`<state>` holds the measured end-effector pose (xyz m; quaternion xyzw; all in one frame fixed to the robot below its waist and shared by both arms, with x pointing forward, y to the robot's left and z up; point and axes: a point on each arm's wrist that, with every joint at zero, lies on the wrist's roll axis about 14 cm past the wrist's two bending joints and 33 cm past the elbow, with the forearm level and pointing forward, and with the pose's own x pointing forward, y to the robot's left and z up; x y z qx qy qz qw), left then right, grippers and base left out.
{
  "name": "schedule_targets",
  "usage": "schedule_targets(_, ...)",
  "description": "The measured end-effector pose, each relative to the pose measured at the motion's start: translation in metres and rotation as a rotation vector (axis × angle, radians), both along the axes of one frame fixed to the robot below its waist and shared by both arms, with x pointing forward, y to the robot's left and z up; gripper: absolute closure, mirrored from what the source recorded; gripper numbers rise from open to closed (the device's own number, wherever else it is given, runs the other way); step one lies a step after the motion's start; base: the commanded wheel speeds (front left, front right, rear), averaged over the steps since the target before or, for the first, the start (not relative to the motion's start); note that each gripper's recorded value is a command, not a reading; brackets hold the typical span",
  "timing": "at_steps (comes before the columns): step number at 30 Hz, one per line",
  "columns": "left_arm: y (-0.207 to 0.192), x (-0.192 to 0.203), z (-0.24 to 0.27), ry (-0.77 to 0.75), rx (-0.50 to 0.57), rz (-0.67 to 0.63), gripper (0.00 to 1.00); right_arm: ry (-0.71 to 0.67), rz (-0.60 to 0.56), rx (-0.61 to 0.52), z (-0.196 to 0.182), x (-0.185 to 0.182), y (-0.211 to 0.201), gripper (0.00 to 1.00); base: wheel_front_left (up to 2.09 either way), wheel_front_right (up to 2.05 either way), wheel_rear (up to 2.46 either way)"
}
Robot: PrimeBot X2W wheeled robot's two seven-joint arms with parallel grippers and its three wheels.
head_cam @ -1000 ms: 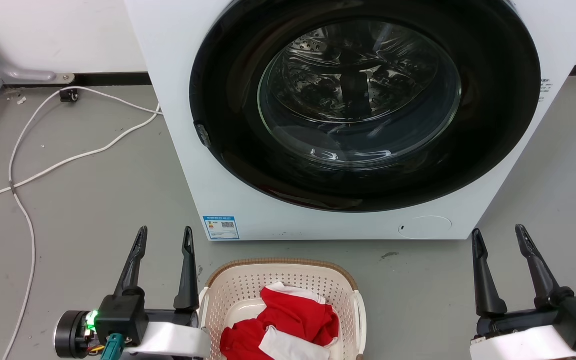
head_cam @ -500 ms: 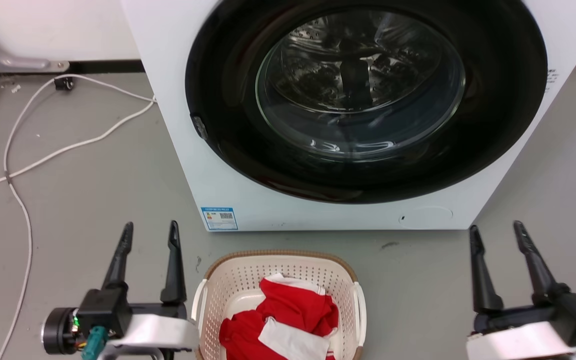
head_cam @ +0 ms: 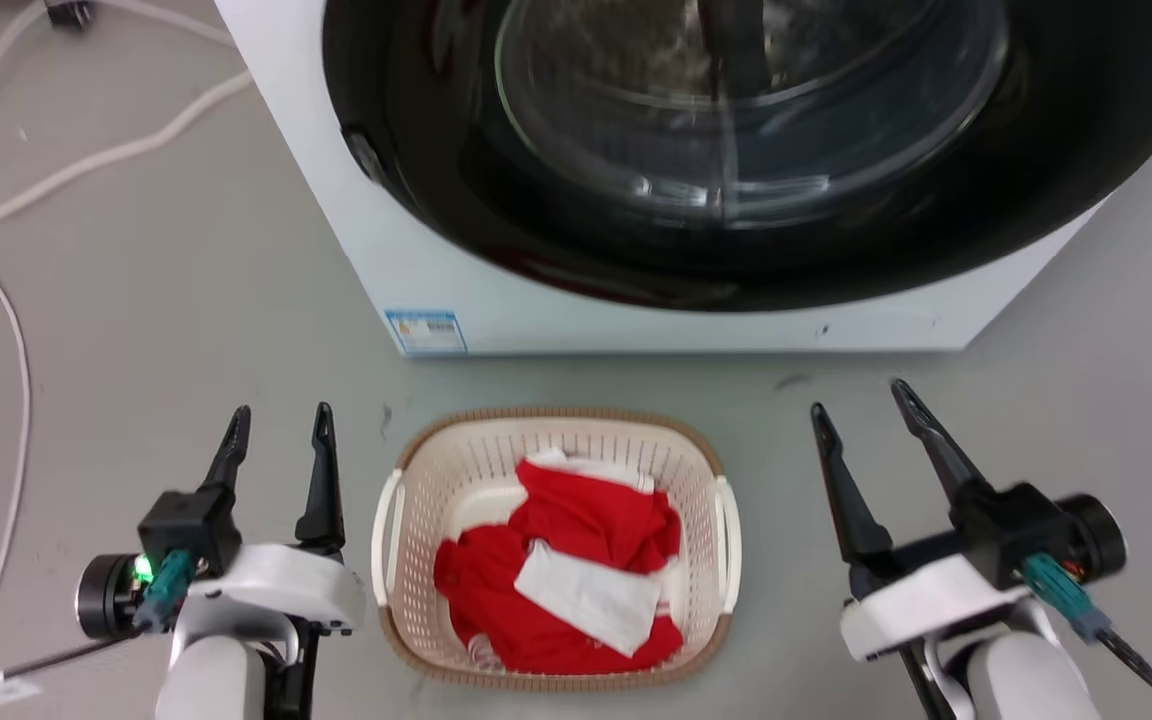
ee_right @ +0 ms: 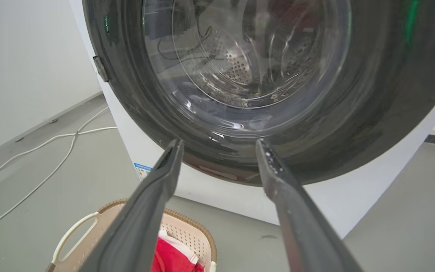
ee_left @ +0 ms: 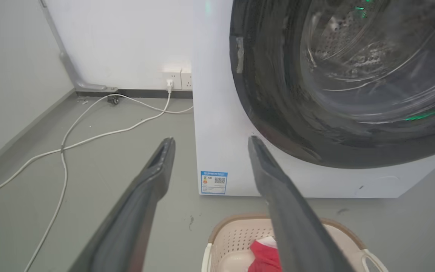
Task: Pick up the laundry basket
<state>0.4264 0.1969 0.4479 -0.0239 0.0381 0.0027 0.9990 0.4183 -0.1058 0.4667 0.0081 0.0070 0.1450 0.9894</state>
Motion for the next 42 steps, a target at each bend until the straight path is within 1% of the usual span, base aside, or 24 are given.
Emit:
schedule_targets(5,0.008,0.014,-0.050,0.140,0.021,-0.013,0.00,0.139,0.040,-0.033,-0.053,0.013,0.010,0.00,0.00,0.00,0.00)
schedule_targets(10,0.013,0.019,-0.101,0.285,0.028,-0.023,0.00,0.283,0.091,-0.083,-0.108,0.016,0.020,0.00,0.00,0.00,0.00)
schedule_targets(16,0.014,0.023,-0.152,0.431,0.039,-0.049,0.00,0.388,0.124,-0.108,-0.151,0.025,0.025,0.00,0.00,0.00,0.00)
schedule_targets(22,0.006,0.018,-0.195,0.557,0.047,-0.090,0.00,0.526,0.160,-0.142,-0.200,0.015,0.027,0.00,0.00,0.00,0.00)
schedule_targets(28,-0.001,0.008,-0.227,0.657,0.043,-0.120,0.00,0.647,0.184,-0.168,-0.238,0.002,0.025,0.00,0.00,0.00,0.00)
schedule_targets(34,-0.002,0.001,-0.251,0.730,0.037,-0.128,0.00,0.728,0.193,-0.163,-0.264,-0.004,0.026,0.00,0.00,0.00,0.00)
schedule_targets(35,-0.002,-0.004,-0.262,0.767,0.031,-0.128,0.00,0.767,0.212,-0.173,-0.277,-0.010,0.029,0.00,0.00,0.00,0.00)
schedule_targets(42,-0.007,-0.012,-0.282,0.829,0.022,-0.142,0.00,0.841,0.240,-0.187,-0.302,-0.015,0.032,0.00,0.00,0.00,0.00)
